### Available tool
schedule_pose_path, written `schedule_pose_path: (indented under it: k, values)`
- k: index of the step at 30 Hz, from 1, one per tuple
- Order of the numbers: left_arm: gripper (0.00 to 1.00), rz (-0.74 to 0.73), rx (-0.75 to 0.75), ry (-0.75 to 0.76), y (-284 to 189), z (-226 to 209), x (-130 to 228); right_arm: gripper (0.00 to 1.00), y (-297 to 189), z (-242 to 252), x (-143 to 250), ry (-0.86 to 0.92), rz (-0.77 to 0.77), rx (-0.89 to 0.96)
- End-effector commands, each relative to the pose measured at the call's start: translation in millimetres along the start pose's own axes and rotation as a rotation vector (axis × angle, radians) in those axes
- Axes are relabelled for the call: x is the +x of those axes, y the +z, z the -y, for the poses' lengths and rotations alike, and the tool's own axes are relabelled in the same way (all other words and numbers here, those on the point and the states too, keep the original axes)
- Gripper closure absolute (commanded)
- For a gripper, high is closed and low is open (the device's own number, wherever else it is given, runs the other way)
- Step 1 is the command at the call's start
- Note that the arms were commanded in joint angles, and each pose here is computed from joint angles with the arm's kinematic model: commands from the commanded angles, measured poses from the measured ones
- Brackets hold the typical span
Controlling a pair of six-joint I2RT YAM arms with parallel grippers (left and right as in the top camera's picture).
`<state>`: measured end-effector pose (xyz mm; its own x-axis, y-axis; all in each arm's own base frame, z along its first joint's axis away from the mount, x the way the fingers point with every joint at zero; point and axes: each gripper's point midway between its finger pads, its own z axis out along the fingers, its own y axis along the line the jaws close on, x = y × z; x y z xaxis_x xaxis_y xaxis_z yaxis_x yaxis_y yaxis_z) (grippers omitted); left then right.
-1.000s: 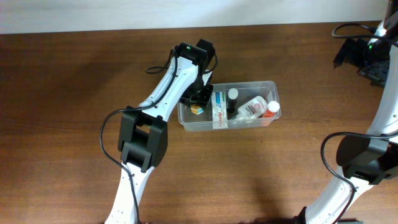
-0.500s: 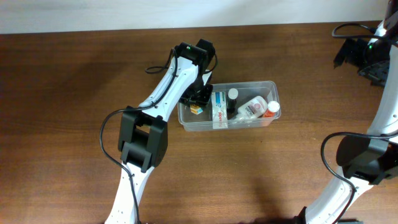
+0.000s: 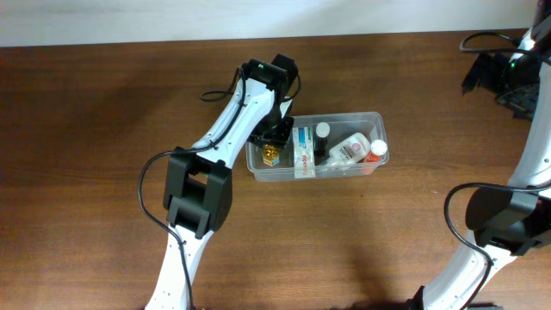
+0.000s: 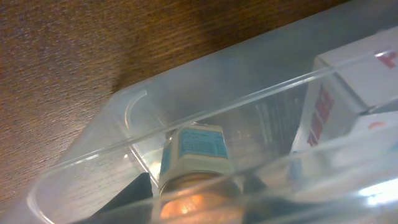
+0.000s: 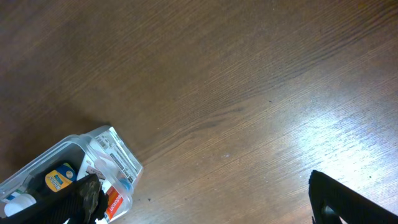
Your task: Pack container
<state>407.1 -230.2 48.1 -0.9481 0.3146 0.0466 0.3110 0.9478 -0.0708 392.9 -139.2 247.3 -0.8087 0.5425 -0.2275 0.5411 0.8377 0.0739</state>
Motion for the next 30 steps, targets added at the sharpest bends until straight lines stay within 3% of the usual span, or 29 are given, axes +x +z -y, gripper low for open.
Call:
schedule_pose_path:
  k: [1,6,8,11,26,30]
  values:
    - [0.53,0.022,-0.008,0.004,-10.0,-1.1,-0.4,0.02,-8.4,2.8,1.5,0.014,0.015,0.0]
    - [0.53,0.022,-0.008,0.004,-10.3,-1.1,-0.4,0.02,-8.4,2.8,1.5,0.014,0.015,0.0]
    - [0.33,0.02,-0.008,0.004,-11.4,-1.1,0.2,0.02,-8.4,2.8,1.5,0.014,0.015,0.0]
    - [0.27,0.019,-0.009,0.004,-17.2,-0.9,1.4,0.01,-8.4,2.8,1.5,0.014,0.015,0.0]
    - [0.25,0.208,0.023,0.018,-119.3,9.0,-10.0,0.02,-8.4,2.8,1.5,0.014,0.015,0.0]
    - [0.18,0.275,0.055,0.048,-150.9,14.9,-5.5,0.02,-8.4,2.8,1.5,0.014,0.015,0.0]
